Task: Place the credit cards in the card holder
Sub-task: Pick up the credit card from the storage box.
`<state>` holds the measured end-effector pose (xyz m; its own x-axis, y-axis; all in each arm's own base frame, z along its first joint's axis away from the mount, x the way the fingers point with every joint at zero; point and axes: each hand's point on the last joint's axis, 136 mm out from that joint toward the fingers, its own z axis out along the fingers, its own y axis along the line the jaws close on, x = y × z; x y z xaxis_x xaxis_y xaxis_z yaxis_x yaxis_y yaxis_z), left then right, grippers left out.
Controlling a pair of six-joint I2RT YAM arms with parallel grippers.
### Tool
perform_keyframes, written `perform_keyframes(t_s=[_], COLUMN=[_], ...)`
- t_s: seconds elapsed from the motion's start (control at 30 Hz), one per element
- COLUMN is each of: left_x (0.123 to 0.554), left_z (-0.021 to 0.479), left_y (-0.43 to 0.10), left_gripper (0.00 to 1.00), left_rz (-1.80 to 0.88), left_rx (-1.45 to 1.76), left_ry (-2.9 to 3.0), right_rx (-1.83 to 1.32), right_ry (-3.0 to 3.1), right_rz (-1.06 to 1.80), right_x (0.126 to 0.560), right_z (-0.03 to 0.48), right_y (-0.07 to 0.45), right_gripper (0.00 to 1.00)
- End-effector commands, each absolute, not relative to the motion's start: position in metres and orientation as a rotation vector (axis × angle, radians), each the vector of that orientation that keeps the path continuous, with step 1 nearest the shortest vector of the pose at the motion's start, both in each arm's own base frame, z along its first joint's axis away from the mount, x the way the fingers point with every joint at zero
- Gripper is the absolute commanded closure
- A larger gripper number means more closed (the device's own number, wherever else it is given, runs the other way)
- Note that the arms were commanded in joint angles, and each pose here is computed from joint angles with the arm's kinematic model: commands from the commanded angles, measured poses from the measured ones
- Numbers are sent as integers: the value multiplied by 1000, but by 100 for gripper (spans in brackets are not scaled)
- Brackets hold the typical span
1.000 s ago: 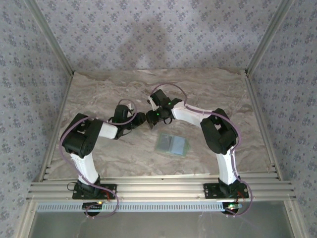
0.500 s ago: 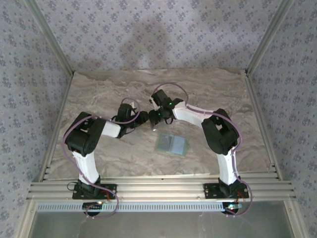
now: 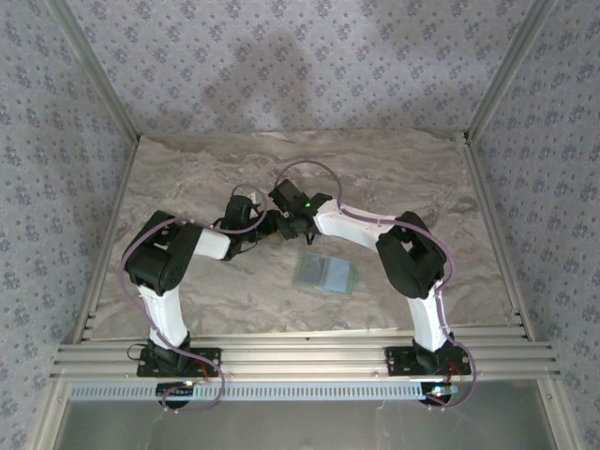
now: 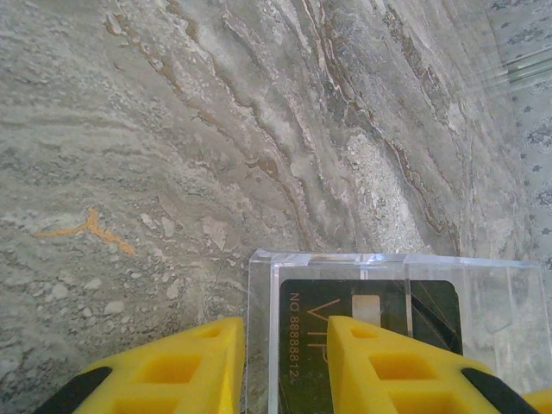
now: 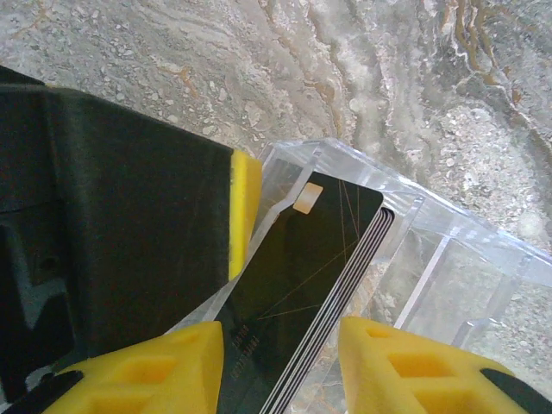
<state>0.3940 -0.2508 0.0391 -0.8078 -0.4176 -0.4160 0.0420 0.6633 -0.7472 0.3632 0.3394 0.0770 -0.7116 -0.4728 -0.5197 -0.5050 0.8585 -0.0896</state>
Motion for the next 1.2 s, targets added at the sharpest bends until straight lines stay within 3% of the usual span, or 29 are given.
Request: perform_keyframes(t_s=[0.0,0.63,0.7,0.97,1.17], left_x=[372,372,372,373,372], left_z=[0,-1,-2,-3,-3], left_y=[-258,-261,-262,-262,-264], left_gripper=[69,69,70,71,71], left_rz=[-1010,-1017,-1018,-1020,-1022], left_rx=[-276,-267,-263,-264,-258], left_ry=[2456,2463,2465,2466,2467], right_rx=[-753,-628,-618,-608,-512], right_ry=[2456,2658,2680,2580,2598], right_rz=[93,275,317,520,367], right_x=[360,363,362,361,372], right_z=[89,67,66,98,95], right_y=[351,339,340,343,320], right_gripper=[61,62,66,71,70])
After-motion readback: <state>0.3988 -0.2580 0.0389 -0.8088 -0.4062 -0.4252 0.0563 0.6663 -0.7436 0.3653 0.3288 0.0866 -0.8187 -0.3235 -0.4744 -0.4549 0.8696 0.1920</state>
